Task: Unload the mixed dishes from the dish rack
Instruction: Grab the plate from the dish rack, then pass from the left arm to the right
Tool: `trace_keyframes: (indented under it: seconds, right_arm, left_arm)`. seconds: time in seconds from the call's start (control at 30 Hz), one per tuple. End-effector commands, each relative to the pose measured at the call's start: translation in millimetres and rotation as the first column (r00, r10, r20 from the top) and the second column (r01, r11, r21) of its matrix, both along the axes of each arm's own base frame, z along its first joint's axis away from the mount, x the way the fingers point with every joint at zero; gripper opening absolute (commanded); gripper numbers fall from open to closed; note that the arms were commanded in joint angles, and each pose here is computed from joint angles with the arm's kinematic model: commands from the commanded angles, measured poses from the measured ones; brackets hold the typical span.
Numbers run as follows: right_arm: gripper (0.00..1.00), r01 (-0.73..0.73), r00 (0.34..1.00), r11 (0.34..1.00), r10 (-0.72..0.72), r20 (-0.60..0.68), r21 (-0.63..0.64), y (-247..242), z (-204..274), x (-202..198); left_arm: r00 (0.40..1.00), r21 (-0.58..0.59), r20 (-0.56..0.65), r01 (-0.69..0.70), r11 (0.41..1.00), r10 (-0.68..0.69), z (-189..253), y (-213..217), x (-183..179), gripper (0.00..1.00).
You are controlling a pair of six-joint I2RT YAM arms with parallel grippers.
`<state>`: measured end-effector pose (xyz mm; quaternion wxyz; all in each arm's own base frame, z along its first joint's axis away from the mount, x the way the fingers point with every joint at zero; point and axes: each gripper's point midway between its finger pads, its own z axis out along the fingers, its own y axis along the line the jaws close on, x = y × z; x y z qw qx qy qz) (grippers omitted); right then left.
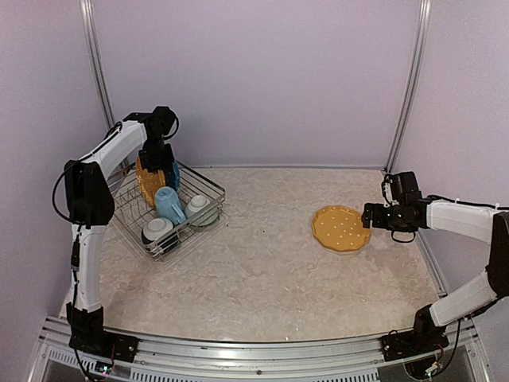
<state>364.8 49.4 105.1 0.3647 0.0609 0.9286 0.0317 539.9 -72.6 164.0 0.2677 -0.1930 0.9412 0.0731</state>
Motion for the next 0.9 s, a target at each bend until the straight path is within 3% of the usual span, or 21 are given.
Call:
trace_keyframes:
  seconds: [0.0,0.3,0.87]
  right_arm:
    - [1.0,-0.002,1.0,1.0,0.002,0.019,0.001,3,10,-1]
    - [1.0,-0.003,1.0,1.0,0.003,0.013,-0.003,5,7,-3]
    - [1.0,0.005,1.0,1.0,-0.005,0.016,-0.005,3,7,-5]
  left_arm:
    - [0.999,0.125,0.034,0.02,0.992,-0.024,51,9,-16,0.0]
    - [0.993,0.216,0.115,-0.057,0.975,0.033,85,9,-28,0.0]
    - [0.976,0.349,0.214,-0.039,0.936,-0.039,131,-9,-36,0.0]
